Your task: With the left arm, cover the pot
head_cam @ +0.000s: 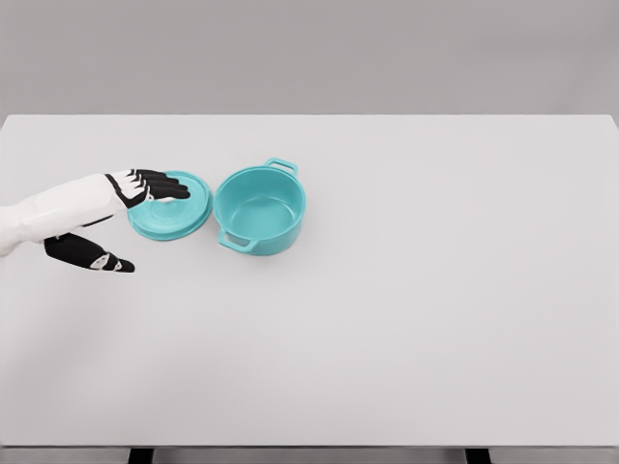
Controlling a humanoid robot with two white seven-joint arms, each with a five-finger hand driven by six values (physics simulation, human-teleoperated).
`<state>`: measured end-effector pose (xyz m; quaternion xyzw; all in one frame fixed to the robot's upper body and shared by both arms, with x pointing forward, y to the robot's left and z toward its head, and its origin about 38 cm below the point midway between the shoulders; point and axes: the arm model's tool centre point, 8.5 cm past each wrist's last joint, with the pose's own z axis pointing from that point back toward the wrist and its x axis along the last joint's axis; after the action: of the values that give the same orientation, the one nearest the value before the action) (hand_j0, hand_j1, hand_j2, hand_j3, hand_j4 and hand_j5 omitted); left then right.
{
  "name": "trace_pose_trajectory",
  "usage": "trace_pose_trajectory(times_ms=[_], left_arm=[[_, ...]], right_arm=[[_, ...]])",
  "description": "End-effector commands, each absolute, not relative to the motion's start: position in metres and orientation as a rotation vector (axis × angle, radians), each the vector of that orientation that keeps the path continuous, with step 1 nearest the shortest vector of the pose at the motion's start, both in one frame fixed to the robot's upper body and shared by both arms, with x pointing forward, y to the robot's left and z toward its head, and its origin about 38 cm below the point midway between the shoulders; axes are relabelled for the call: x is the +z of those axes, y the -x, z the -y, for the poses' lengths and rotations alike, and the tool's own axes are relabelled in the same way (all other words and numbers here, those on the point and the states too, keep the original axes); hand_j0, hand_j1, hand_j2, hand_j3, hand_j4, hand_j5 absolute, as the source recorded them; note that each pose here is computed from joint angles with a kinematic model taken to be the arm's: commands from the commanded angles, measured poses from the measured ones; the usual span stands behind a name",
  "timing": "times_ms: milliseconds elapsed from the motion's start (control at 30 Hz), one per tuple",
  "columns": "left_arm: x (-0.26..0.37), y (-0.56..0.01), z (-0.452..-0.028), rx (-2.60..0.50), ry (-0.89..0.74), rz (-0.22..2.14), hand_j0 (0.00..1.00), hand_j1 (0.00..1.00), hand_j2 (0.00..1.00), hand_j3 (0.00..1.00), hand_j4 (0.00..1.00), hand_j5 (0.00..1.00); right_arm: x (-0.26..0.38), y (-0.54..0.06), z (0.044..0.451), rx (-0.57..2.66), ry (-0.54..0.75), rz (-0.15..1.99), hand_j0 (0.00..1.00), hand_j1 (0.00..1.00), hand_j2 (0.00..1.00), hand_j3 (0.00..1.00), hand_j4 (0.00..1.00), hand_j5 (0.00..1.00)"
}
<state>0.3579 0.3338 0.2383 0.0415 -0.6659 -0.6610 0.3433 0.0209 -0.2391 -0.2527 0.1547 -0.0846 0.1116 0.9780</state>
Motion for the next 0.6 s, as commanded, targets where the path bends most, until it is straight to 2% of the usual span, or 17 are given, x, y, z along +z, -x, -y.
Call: trace_pose_trajectory(times_ms=[0, 167, 267, 433, 567], left_arm=[[0.239, -0.358, -0.334, -1.701, -0.099, 1.738, 1.00, 1.00, 1.00, 1.00, 1.00, 1.00], [0.244, -0.388, -0.360, -1.600, -0.161, 1.726, 1.00, 1.00, 1.00, 1.00, 1.00, 1.00], [0.213, -0.395, -0.346, -1.561, -0.063, 1.698, 1.00, 1.00, 1.00, 1.00, 1.00, 1.00], [0.178, -0.407, -0.330, -1.558, 0.006, 1.629, 1.00, 1.00, 1.00, 1.00, 1.00, 1.00], [0.196, -0.417, -0.323, -1.495, 0.000, 1.725, 1.00, 1.00, 1.00, 1.00, 1.00, 1.00]], right_arm=[[-0.253, -0.020, 0.239, 0.216, -0.315, 0.170, 1.00, 1.00, 1.00, 1.00, 1.00, 1.00], [-0.253, -0.020, 0.239, 0.218, -0.312, 0.170, 1.00, 1.00, 1.00, 1.00, 1.00, 1.00], [-0.253, -0.019, 0.239, 0.217, -0.312, 0.169, 1.00, 1.00, 1.00, 1.00, 1.00, 1.00], [-0.253, -0.020, 0.239, 0.216, -0.312, 0.170, 1.00, 1.00, 1.00, 1.00, 1.00, 1.00], [-0.253, -0.020, 0.239, 0.216, -0.312, 0.170, 1.00, 1.00, 1.00, 1.00, 1.00, 1.00]])
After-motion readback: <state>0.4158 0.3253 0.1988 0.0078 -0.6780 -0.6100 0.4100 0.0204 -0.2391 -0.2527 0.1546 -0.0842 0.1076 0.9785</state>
